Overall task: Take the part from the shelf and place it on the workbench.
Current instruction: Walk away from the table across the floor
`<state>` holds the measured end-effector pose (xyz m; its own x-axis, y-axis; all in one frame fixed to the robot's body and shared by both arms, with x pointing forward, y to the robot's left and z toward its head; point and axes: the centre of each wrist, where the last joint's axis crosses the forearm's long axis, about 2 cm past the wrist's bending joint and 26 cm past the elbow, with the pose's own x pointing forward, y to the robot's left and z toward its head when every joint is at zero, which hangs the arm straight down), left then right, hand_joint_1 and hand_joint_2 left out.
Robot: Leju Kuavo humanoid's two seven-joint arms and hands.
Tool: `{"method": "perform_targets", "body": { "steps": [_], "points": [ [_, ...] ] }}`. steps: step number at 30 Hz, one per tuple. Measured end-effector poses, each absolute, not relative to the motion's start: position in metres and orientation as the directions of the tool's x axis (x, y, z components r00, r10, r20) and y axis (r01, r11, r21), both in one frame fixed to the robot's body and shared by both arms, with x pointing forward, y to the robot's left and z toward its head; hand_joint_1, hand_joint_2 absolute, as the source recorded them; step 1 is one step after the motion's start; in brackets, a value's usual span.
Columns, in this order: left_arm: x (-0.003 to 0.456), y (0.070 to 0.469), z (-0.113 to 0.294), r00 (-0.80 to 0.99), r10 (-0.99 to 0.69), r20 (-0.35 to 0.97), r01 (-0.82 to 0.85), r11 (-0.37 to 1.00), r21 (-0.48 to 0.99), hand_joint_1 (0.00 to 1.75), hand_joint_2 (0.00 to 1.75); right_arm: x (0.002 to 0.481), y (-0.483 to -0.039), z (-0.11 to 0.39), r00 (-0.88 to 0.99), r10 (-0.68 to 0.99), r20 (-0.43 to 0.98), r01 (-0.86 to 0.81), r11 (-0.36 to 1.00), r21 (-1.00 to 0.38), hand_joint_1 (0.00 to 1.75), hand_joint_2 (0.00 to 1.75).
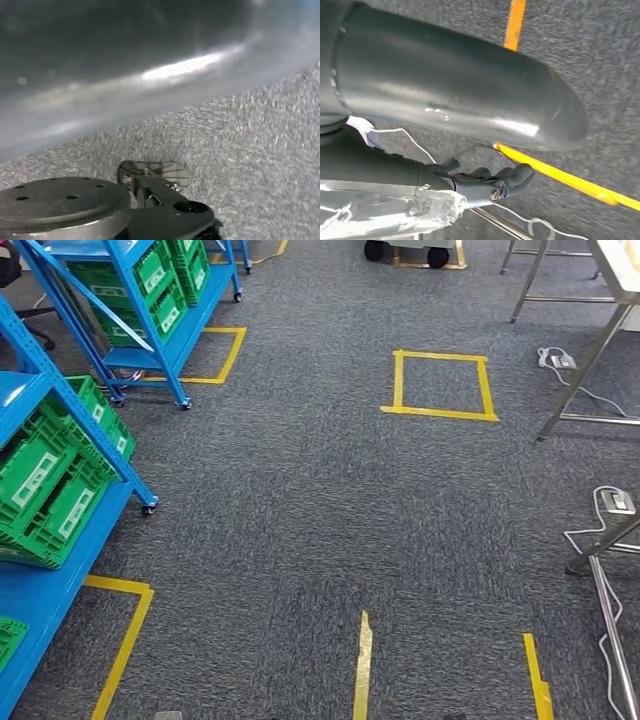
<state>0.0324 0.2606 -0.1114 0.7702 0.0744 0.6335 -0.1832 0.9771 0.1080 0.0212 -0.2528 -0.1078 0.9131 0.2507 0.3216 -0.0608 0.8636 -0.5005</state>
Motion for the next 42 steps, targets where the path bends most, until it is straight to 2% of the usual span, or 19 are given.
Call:
{"method": "perform_targets", "body": {
  "steps": [30,42],
  "points": [
    [0.0322,0.2619,-0.1115,0.779,0.073,0.622,-0.177,0.978,0.108,0.00,0.00,0.0228,-0.2558,-0.1078,0.894,0.292,0.339,-0.079,0.849,-0.522,0.00,0.00],
    [0.0354,0.2634,-0.1113,0.775,0.075,0.627,-0.184,0.977,0.110,0.00,0.00,0.0281,-0.2554,-0.1078,0.884,0.236,0.403,-0.012,0.874,-0.486,0.00,0.00]
  ]
}}
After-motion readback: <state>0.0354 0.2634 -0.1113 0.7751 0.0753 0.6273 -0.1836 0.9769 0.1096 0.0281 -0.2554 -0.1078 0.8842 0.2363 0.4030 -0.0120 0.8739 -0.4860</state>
